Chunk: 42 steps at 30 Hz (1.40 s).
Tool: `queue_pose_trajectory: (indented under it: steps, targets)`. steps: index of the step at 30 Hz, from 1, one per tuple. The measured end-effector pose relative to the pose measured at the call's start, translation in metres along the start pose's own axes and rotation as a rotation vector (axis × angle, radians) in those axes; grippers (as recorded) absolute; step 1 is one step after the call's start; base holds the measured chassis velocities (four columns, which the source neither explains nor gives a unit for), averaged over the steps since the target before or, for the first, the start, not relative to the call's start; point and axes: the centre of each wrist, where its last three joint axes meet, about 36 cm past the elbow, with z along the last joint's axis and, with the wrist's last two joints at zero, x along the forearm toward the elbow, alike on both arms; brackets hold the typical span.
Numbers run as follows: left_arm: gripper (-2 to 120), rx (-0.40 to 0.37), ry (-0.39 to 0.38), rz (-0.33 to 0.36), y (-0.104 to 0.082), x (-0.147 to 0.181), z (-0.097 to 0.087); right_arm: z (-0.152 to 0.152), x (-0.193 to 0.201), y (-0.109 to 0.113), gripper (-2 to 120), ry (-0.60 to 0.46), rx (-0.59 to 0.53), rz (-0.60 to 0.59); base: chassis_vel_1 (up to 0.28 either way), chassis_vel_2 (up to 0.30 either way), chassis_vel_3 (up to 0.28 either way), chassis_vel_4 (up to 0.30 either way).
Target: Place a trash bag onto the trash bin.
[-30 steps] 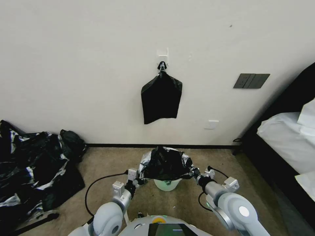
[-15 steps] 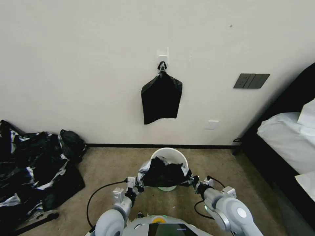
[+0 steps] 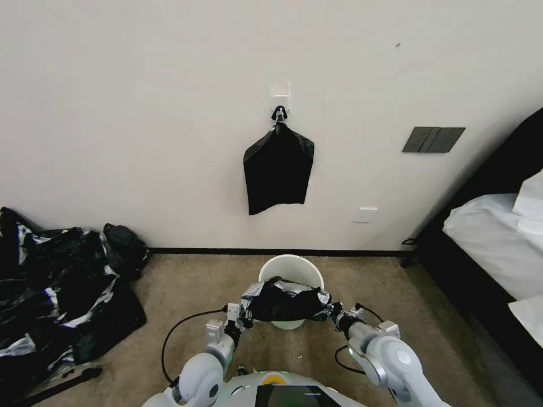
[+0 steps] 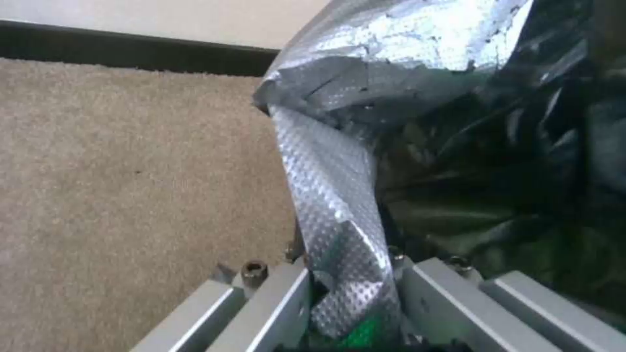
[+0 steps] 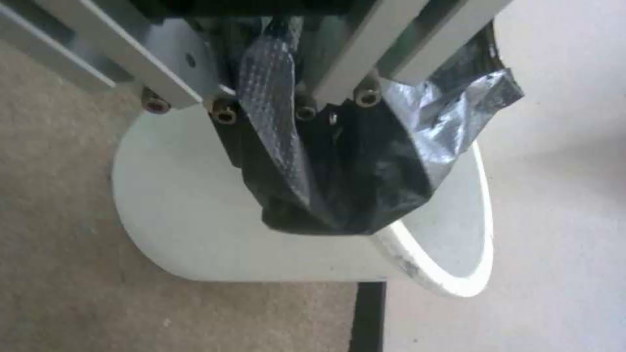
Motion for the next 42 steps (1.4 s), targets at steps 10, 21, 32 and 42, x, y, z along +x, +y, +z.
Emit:
queue_pose_trajectory:
  steps: [10,21,32,42]
  targets:
    - [0,-0.018,-0.016,0.029,-0.001,-0.027,0.011,-0.013,-0.026,-0.010,0,-0.015,0.013,0.004,0.000,0.000,0.000,0.000]
    - [0,-0.029,-0.018,0.025,0.011,-0.051,0.017,-0.013,-0.047,-0.018,0,-0.015,0.029,-0.028,0.000,0.000,0.000,0.000]
    - [0,-0.026,-0.024,0.036,0.010,-0.071,0.030,-0.013,-0.070,-0.022,0,-0.012,0.061,-0.025,0.000,0.000,0.000,0.000]
    - [0,-0.043,-0.045,0.033,0.012,-0.081,0.037,-0.010,-0.067,-0.029,5,-0.002,0.103,-0.035,0.000,0.000,0.000,0.000]
